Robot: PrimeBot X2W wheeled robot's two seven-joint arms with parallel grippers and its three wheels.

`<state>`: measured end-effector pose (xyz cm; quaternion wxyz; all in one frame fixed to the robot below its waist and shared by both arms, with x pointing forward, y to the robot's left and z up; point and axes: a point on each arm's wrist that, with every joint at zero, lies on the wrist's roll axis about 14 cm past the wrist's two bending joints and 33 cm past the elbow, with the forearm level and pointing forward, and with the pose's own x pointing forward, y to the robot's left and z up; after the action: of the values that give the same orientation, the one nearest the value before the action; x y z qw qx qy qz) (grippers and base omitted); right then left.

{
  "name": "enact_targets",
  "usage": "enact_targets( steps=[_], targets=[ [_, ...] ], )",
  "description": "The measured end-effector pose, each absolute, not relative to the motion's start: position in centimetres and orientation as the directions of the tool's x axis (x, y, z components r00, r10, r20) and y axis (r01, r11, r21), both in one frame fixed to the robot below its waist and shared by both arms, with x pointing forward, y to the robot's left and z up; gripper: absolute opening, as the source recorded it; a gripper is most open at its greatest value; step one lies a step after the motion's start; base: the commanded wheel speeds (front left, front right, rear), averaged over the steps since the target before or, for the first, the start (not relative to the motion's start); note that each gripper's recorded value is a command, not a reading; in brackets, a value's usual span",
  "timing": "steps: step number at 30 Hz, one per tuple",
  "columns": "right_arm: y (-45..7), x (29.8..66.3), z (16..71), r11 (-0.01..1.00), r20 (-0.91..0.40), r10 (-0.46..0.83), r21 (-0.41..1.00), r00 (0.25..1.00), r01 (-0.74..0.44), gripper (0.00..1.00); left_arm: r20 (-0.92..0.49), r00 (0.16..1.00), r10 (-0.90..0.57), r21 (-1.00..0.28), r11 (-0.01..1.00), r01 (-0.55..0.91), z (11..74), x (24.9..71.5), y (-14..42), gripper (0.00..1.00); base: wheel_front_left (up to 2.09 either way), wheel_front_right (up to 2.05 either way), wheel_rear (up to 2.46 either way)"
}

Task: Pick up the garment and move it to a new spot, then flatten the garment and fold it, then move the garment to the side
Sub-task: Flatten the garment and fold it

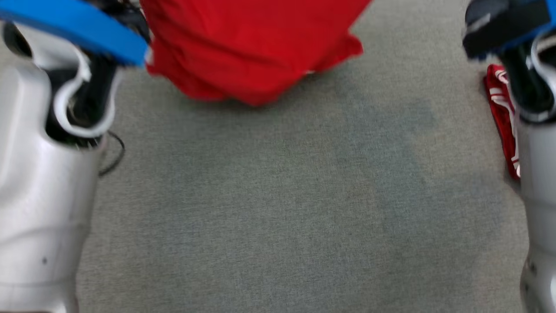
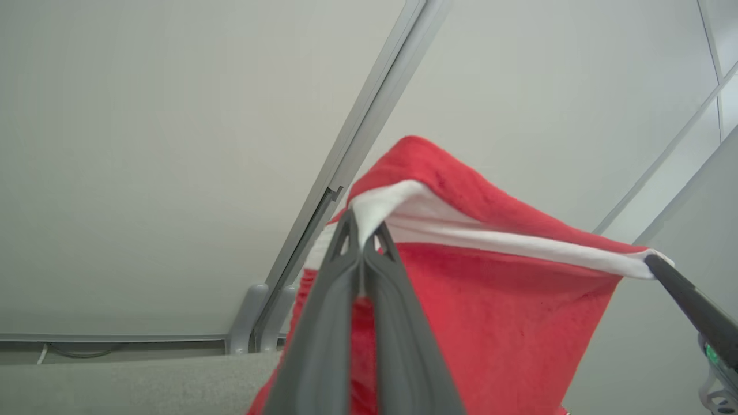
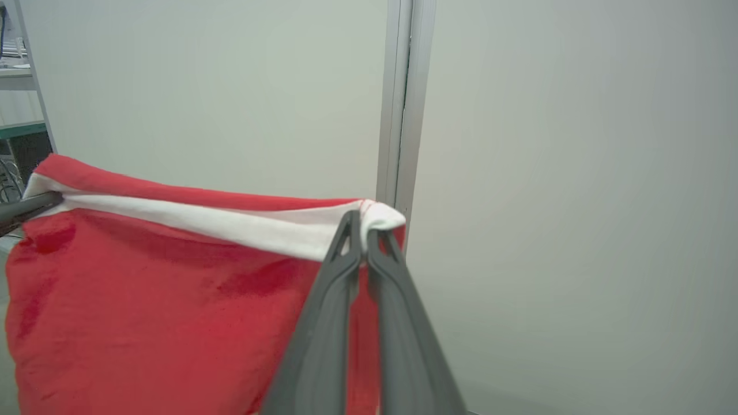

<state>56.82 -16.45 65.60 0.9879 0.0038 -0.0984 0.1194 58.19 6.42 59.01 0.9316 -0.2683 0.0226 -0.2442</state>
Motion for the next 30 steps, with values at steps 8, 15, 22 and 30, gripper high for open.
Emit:
enact_targets(
  steps=[8, 15, 22, 30],
  targets=[
    [-17.1, 61.2, 71.8, 0.980, 0.469, 0.201, -0.088, 0.860, -0.181, 0.00, 0.299, 0.884, -0.361, -0.437, 0.772, 0.462, 63.7, 64.1, 7.2, 0.00, 0.00, 0.00, 0.00],
    [-17.4, 61.7, 69.7, 0.971, 0.450, 0.228, -0.166, 0.863, -0.170, 0.00, 0.418, 0.853, -0.314, -0.412, 0.771, 0.486, 64.3, 64.4, 7.0, 0.00, 0.00, 0.00, 0.00],
    [-18.2, 58.3, 53.5, 0.972, 0.002, 0.229, -0.054, 0.973, -0.228, 0.00, 0.176, 0.893, -0.413, -0.446, 0.775, 0.447, 52.2, 59.7, 4.6, 0.00, 0.00, 0.00, 0.00],
    [-19.3, 48.3, 44.0, 0.969, -0.369, 0.246, 0.129, 0.896, -0.213, 0.00, -0.165, 0.840, -0.516, -0.496, 0.780, 0.382, 41.1, 48.1, 4.0, 0.00, 0.00, 0.00, 0.00]
  ],
)
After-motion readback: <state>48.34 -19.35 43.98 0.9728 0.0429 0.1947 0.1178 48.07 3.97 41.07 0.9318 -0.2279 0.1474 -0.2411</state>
